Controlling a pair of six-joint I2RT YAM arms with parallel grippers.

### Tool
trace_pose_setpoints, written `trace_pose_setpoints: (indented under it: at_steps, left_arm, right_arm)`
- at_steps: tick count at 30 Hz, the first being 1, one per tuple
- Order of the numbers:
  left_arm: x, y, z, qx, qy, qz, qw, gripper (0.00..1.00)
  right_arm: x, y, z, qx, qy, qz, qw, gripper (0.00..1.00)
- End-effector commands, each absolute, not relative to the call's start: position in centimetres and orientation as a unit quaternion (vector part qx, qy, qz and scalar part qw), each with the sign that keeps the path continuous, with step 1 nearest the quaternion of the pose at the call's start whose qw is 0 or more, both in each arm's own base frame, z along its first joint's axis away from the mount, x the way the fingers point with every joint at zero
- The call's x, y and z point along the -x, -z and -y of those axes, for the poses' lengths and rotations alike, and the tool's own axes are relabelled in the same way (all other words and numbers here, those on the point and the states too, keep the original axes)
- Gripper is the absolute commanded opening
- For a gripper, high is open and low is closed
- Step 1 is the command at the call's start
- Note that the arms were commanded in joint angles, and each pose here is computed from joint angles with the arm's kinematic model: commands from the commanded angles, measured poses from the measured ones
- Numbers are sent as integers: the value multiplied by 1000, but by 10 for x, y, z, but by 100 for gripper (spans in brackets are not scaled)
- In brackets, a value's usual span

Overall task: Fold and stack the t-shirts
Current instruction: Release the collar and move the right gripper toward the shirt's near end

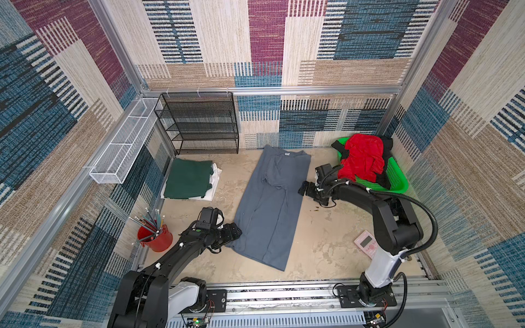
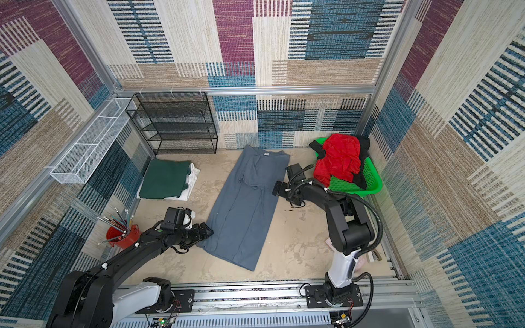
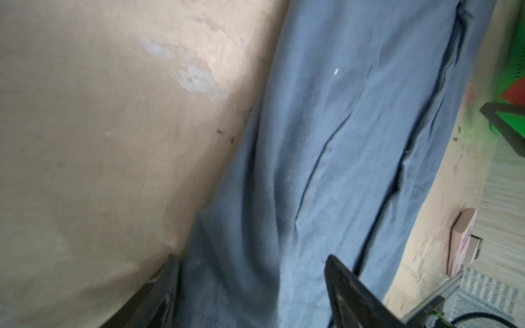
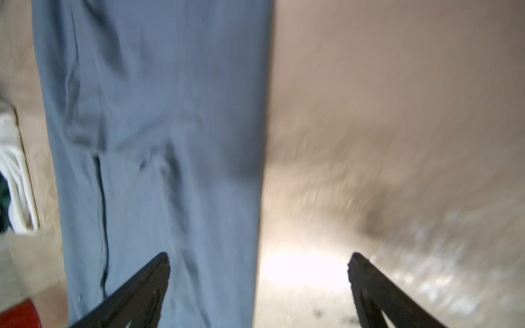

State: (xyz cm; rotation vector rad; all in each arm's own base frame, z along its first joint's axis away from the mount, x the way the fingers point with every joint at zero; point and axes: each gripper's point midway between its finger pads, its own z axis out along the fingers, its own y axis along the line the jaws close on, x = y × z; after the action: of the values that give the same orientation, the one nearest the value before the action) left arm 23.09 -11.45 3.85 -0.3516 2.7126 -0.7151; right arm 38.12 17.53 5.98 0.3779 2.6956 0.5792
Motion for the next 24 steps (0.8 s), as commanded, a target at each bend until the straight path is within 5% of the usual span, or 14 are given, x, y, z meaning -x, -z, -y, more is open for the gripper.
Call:
trace_pose_setpoints:
  at_steps: [1,8,11,24]
  left_arm:
    - [-217,-32,119,113,247,-953,132,80]
    - [-206,-32,125,90,243,-959,115,61]
    - [-202,-34,123,90,237,-961,114,54]
    - [-205,-43,122,81,242,-957,141,54]
  right_arm:
    - [-337,-55,-197,-162,-230,-949,143,99]
    - [-241,-37,-216,-124,-204,-970,53,100]
    - [-221,-44,-229,-106,-211,-971,40,93]
    - [-156,-32,-266,-73,-207,-975,-21,66]
